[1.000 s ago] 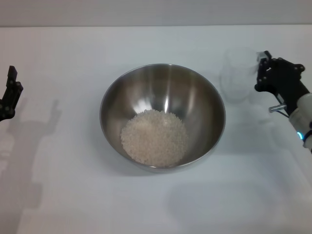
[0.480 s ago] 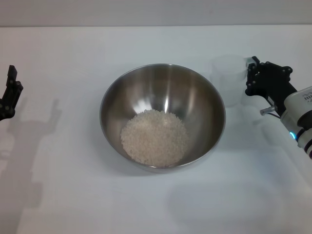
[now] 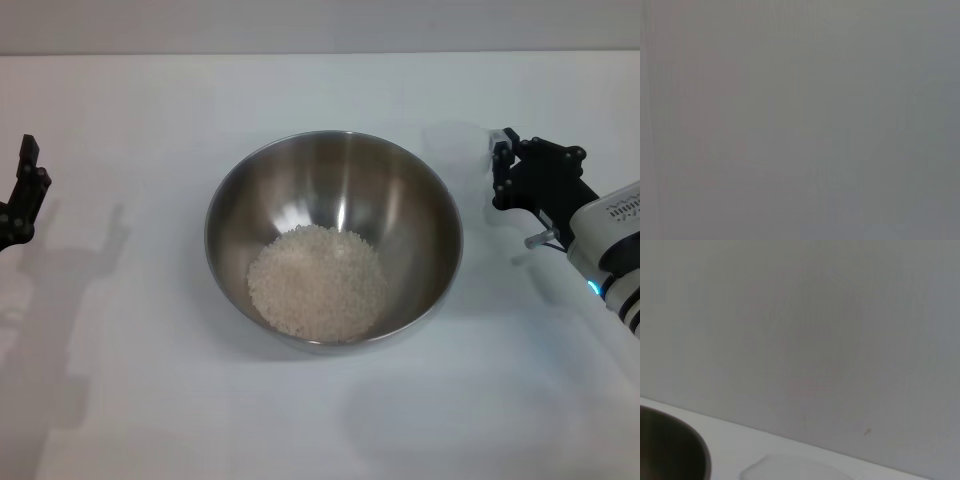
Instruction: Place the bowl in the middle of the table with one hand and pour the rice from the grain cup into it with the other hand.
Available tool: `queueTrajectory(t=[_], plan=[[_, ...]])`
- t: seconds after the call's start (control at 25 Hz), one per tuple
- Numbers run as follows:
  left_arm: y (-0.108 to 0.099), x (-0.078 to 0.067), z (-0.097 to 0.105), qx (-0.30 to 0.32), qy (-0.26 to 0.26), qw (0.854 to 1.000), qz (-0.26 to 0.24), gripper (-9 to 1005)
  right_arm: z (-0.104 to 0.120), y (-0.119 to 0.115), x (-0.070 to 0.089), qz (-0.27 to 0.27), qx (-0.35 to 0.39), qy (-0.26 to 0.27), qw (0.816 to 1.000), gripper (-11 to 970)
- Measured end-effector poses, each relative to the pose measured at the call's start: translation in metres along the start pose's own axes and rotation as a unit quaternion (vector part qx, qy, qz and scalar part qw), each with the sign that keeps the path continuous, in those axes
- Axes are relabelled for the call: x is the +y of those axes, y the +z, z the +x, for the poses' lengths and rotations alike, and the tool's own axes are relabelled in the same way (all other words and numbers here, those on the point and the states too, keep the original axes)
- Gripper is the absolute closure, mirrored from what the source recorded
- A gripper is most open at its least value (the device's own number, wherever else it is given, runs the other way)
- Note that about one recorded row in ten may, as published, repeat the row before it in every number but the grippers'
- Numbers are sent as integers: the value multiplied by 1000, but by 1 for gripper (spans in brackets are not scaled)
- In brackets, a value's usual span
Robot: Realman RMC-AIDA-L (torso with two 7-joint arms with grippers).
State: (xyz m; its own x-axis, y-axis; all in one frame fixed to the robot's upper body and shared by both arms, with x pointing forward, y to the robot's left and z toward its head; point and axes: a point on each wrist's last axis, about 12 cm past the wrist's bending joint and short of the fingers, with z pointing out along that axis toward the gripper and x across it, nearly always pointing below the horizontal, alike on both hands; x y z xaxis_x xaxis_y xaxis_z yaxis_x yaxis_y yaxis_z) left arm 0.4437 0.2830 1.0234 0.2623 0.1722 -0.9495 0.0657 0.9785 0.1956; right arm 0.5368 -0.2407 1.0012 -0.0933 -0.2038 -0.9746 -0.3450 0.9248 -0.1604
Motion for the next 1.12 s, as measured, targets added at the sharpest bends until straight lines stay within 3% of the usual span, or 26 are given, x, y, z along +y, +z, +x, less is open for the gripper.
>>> queueTrajectory(t=[0.28,0.68,1.12], plan=[[-2,-1,0,0,-1,1000,1,182,5,-6,2,1,4,6,1000,804],[-3,-3,0,0,-4,1000,4,182,12,-28,8,-2,-14,17,1000,370],[-3,-4,-1,-1,-4,1000,6,182,18,-54,14,-1,-39,27,999,323]])
